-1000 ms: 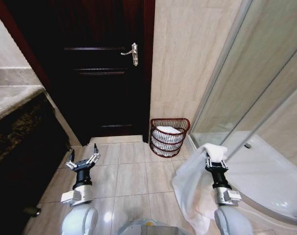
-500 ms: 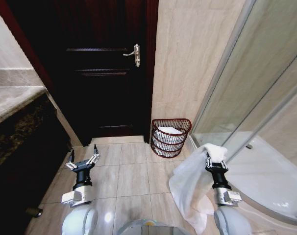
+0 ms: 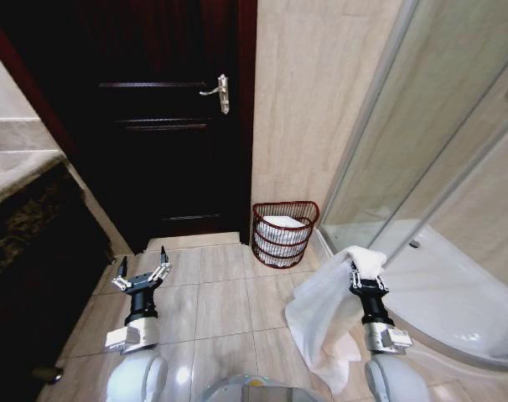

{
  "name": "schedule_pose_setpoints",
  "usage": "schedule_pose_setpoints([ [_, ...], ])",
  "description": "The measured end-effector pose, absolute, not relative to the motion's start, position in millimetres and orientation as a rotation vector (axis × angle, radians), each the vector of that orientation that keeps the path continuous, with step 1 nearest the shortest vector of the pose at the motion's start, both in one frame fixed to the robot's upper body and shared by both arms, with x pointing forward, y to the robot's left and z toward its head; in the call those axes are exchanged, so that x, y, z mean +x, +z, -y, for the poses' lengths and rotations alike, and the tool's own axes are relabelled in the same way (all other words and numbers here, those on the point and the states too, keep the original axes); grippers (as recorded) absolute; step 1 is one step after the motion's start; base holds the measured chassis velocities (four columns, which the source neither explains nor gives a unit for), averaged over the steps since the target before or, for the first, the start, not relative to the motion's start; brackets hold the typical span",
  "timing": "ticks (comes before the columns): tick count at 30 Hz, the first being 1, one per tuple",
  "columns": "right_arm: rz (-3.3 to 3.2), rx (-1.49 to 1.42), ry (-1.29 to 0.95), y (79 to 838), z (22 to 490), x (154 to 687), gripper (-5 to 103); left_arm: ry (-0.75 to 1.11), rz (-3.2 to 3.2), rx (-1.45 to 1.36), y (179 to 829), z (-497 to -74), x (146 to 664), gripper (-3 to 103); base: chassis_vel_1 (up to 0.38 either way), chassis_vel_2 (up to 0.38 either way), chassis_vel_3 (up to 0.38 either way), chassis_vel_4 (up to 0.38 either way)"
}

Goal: Discard the used towel into the hamper.

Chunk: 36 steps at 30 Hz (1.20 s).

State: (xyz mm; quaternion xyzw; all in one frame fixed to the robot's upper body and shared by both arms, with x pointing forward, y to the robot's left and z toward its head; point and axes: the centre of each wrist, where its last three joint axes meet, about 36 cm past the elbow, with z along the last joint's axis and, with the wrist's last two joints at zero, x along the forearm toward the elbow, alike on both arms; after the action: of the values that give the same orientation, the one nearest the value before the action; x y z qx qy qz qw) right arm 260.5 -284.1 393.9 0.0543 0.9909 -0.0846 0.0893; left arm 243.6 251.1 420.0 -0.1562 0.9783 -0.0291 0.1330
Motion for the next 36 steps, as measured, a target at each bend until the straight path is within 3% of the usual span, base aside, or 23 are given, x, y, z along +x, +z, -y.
schedule_pose_setpoints([
  [27,-2.958,0.149,-0.248,394.8,285.7,264.1,24,-0.086,-2.839,-0.432,420.7,-250.6,243.5,100,-0.070,0.061,0.060,-0.067],
  [36,-2.875,0.142,-0.132,465.1,280.0,307.6,24,-0.045,-2.843,-0.385,427.8,-263.1,243.6,100,-0.027,0.024,0.019,-0.023],
])
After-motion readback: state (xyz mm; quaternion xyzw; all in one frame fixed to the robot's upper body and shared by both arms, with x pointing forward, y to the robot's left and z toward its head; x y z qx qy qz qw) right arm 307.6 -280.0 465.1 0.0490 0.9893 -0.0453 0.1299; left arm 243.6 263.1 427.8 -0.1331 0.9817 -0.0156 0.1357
